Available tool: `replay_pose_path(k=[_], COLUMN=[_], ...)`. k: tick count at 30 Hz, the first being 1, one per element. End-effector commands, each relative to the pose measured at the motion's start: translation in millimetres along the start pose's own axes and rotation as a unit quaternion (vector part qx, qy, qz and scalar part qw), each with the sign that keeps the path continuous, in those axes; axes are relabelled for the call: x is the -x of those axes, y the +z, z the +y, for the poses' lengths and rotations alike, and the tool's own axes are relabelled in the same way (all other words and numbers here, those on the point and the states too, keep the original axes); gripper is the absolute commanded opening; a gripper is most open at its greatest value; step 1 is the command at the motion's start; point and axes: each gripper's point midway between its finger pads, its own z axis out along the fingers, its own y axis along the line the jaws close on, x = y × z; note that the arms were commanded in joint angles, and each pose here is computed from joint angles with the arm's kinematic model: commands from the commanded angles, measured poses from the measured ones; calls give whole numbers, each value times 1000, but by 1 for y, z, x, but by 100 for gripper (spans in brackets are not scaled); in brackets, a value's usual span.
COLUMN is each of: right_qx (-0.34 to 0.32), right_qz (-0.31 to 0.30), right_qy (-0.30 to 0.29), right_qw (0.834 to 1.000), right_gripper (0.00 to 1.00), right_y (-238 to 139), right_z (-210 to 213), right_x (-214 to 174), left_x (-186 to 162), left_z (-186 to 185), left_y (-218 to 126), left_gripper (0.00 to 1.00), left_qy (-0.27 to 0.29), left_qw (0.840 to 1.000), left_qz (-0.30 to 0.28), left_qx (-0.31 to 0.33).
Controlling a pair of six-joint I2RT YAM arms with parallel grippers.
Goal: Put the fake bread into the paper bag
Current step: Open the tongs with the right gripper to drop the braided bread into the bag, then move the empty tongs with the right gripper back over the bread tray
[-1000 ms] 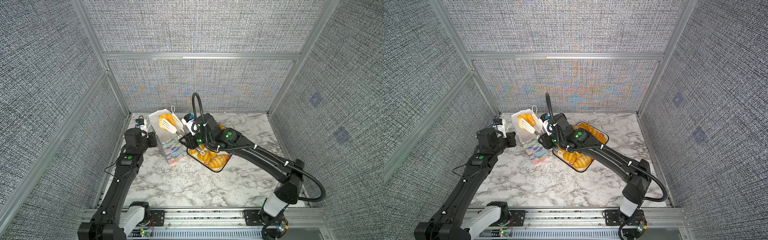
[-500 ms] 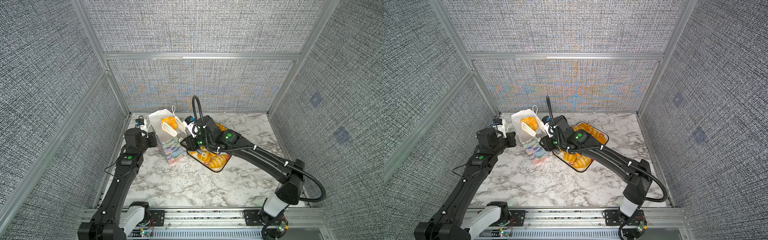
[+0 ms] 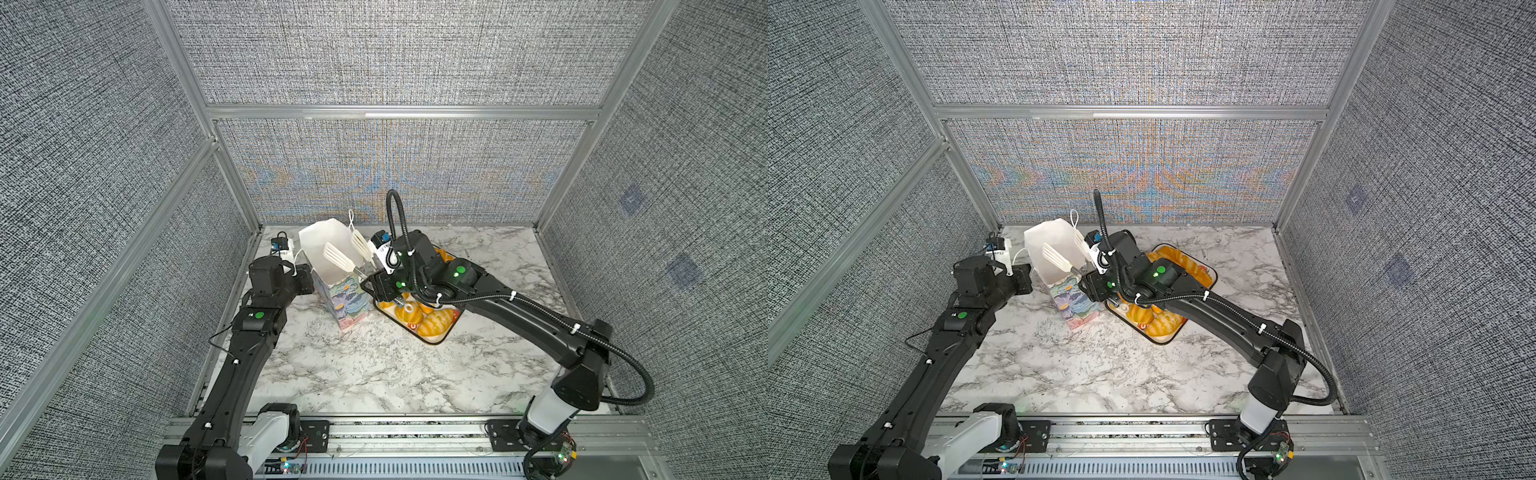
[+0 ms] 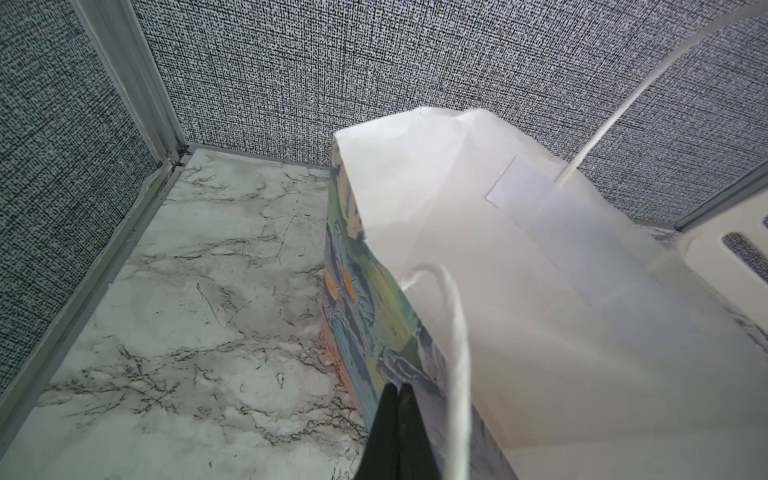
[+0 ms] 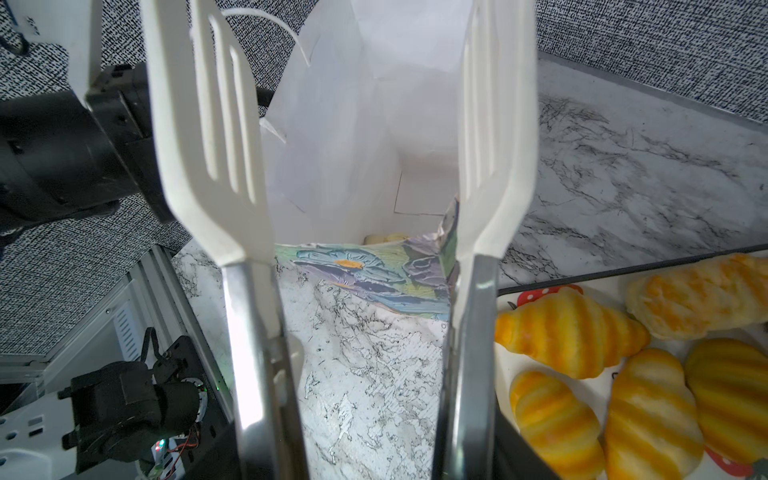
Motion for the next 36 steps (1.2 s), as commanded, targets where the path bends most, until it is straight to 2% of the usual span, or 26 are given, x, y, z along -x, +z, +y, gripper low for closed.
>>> replay_pose_path(k=[1,10,18,30,36], right_qx=[0,6,-37,-90,-128], right_qz=[-21,-43,-42,-28,-12], right_qy=[-5,-9,-5,46,93], right_qw=[1000,999,998,994,987], right_gripper=[61,61,60,60,60], right_y=[-10,-32,-48,-77,-92], right_z=[2,6,-12,-50,-79], right_x=[11,17,8,-25,-48], left_x=[7,7,7,7,8], left_z=[-1,-1,-1,1,2], left_y=[-1,-1,-2,-1,0], left_gripper=[0,0,0,0,0], left_qy=[4,4,5,6,7], left_qw=[1000,1000,1000,1000,1000], left_qz=[-10,-11,-11,-11,-10], left_qx=[-1,-1,0,5,7])
